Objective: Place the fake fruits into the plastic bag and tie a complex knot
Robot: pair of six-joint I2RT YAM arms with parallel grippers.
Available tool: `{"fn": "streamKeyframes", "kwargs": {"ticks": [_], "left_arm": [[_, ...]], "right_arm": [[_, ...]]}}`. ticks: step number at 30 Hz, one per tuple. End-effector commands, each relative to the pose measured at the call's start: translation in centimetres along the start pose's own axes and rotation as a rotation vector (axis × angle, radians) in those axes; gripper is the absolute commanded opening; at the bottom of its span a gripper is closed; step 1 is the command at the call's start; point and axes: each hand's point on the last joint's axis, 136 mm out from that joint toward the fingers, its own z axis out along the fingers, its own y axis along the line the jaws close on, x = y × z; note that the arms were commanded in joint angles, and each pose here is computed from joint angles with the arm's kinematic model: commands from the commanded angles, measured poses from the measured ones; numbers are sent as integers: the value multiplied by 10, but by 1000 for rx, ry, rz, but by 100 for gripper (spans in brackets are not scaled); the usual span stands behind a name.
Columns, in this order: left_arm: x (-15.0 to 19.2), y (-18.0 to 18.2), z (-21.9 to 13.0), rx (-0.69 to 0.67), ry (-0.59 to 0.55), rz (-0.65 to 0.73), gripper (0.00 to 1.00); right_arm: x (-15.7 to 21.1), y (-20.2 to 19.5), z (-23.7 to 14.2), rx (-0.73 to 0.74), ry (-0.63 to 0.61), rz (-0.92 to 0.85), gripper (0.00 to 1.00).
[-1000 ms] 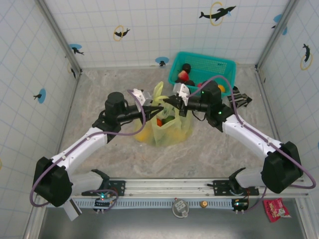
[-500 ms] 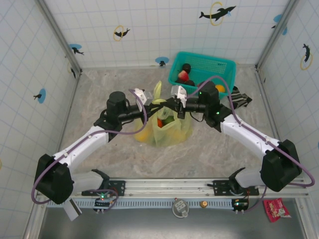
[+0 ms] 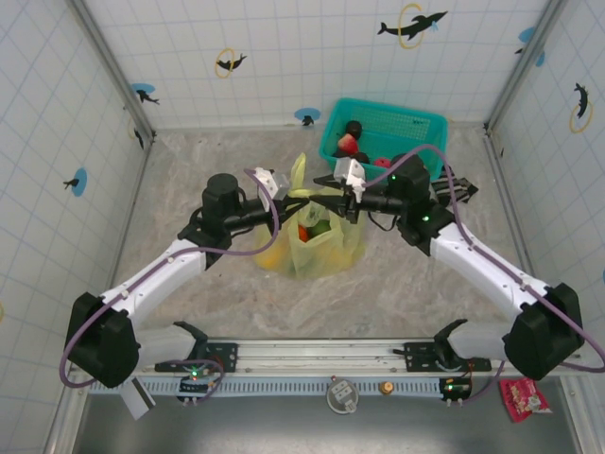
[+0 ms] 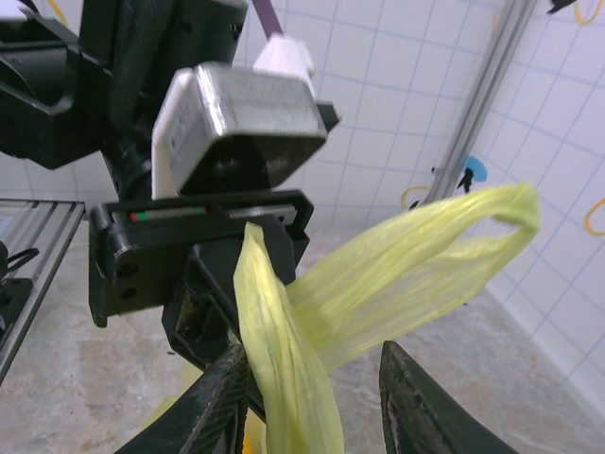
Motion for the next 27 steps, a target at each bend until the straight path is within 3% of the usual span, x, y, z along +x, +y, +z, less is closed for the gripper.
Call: {"fn": "streamKeyframes", "kwargs": {"ticks": [1,17,25,27], "left_arm": [[-16,0,-1,-6,-36,50,0],[-19,-6,-3,17,-44,49,0],[-18,-14,-3,58,-49,53,0],[-19,-14,-4,58,-53,55,0]], "right_arm": [[-6,0,-12,22,19,-17,40],[34,11,-23,47,43,71,33],[35,-1,-7,37,44,81,2],[35,-2,-2,27,44,82,0]]}}
